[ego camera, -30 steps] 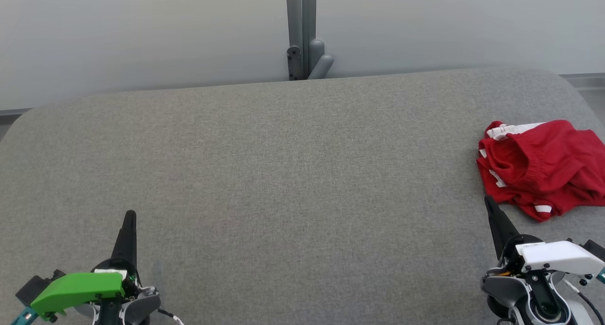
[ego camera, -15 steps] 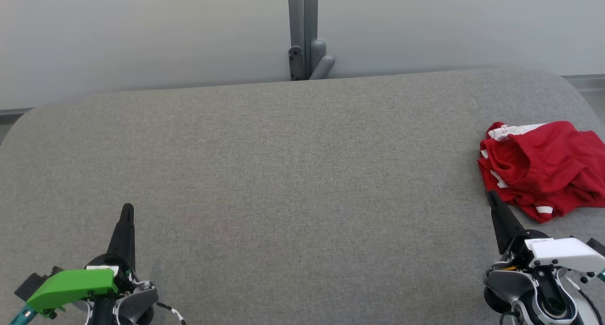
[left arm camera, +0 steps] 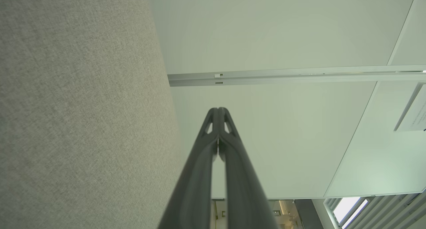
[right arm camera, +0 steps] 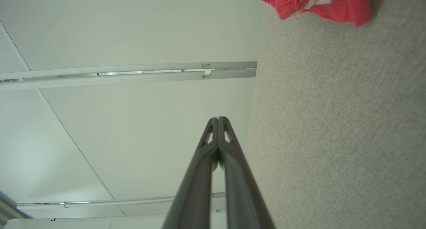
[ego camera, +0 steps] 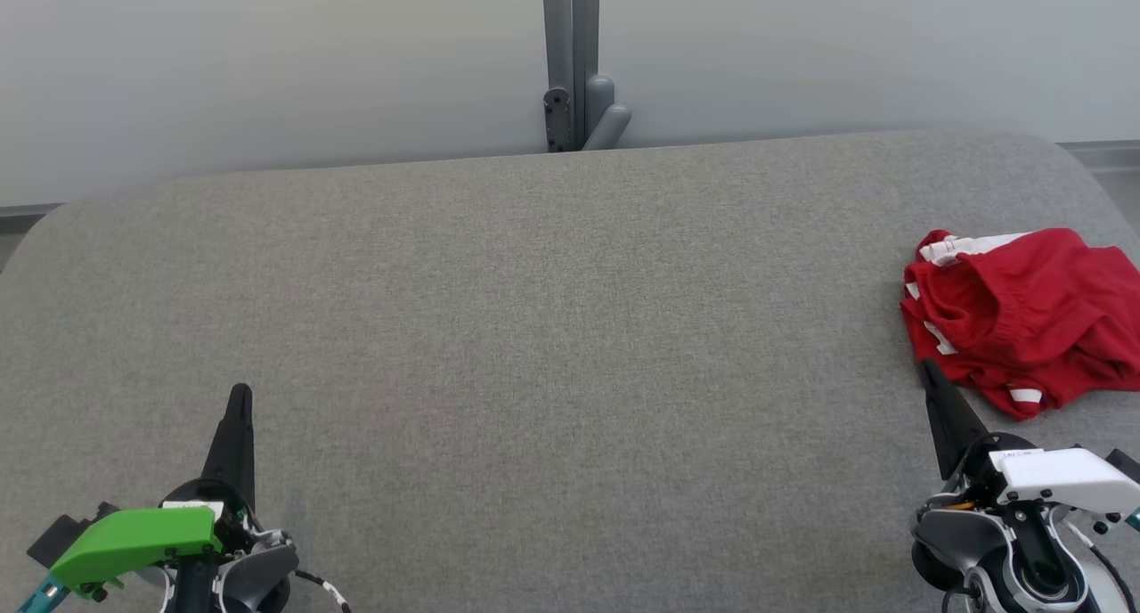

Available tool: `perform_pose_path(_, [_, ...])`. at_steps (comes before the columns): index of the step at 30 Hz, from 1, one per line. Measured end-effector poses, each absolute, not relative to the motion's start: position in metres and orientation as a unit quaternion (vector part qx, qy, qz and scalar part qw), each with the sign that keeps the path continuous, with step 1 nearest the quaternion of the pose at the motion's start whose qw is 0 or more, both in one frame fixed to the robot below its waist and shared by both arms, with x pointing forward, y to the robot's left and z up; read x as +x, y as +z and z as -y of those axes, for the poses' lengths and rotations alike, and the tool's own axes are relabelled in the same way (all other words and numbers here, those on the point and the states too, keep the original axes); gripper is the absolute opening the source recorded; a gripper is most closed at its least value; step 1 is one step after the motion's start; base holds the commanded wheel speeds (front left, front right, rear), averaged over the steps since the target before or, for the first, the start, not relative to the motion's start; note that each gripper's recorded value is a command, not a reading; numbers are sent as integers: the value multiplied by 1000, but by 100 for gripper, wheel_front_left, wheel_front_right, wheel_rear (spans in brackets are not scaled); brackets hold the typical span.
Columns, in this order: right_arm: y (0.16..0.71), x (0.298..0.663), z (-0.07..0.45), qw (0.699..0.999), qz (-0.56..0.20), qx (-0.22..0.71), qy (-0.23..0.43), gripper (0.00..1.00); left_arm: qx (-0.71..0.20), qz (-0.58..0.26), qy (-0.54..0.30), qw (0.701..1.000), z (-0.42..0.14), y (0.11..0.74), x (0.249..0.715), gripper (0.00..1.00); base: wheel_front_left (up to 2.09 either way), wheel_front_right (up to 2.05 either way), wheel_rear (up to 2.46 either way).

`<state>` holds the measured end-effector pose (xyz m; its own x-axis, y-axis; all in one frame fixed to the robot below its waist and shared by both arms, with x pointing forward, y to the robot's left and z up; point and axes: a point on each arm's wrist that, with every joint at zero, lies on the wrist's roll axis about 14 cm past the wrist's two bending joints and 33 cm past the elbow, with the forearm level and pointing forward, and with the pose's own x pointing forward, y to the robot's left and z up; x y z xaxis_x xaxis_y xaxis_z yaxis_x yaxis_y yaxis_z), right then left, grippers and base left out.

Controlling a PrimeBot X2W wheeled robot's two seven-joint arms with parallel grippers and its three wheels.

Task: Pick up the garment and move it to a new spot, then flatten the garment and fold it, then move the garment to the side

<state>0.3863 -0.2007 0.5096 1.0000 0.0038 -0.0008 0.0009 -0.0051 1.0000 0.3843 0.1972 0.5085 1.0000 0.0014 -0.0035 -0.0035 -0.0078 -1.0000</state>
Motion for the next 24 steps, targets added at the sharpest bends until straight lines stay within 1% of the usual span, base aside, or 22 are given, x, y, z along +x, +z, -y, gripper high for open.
perform_pose_path(24, [510, 386, 201, 705, -2, 709, 2, 0, -710, -1, 2, 704, -197, 509, 384, 0, 0, 0, 0])
